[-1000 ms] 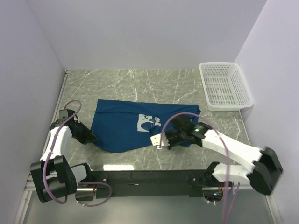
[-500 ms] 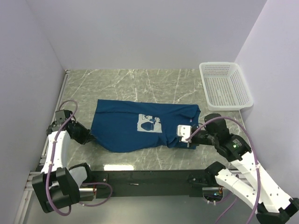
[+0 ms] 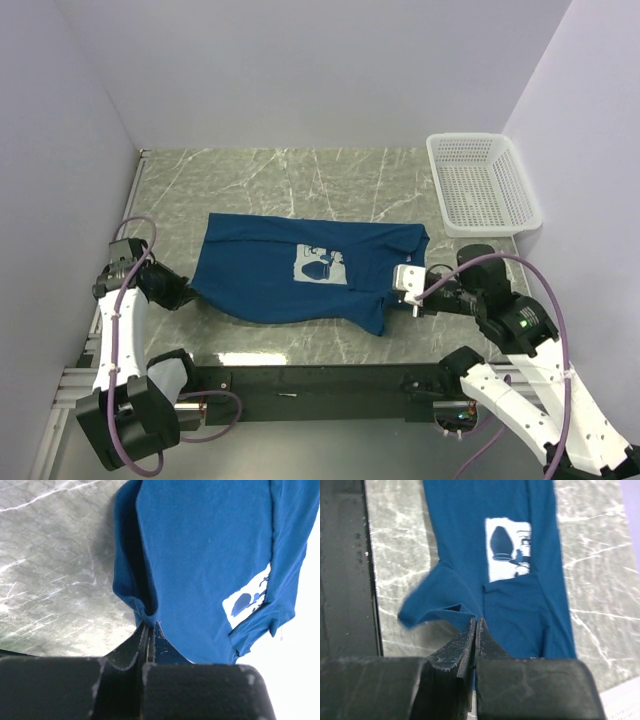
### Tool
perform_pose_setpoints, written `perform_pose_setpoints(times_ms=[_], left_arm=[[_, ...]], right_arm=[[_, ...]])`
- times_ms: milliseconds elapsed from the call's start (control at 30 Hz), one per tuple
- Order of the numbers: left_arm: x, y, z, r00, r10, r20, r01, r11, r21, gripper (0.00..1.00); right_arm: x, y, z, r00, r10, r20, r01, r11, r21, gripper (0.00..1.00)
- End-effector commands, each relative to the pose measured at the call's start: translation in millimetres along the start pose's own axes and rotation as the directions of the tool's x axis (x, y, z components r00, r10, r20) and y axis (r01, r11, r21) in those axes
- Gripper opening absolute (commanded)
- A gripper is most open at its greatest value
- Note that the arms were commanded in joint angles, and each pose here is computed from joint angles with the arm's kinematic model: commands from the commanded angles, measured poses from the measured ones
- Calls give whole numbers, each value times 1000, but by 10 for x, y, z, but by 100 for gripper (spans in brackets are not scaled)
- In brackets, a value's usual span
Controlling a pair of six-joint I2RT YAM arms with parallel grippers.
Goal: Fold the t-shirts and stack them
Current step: Fold the tshirt
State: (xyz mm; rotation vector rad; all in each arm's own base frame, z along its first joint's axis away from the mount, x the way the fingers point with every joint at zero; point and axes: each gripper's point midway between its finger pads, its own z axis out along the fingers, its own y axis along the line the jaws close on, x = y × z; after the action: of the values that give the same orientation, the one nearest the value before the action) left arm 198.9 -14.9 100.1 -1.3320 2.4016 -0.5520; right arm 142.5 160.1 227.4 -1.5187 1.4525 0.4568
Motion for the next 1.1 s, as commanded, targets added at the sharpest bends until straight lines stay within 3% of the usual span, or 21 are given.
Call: perform_pose_setpoints(times_ms=[0, 467, 1067], left_arm=[[-122, -131, -136, 998, -16, 56, 14, 999, 39, 0], [-337, -265, -308, 990, -49, 130, 39, 997, 71, 0], [-556, -383, -64, 993, -70, 93, 63, 995, 82, 0]], right_arm=[[-149, -118, -154, 1000, -8, 24, 7, 997, 73, 0], [-98, -388, -284, 1000, 18, -15, -15, 975, 220, 0], [48, -795, -65, 996, 71, -49, -54, 957, 284, 0]])
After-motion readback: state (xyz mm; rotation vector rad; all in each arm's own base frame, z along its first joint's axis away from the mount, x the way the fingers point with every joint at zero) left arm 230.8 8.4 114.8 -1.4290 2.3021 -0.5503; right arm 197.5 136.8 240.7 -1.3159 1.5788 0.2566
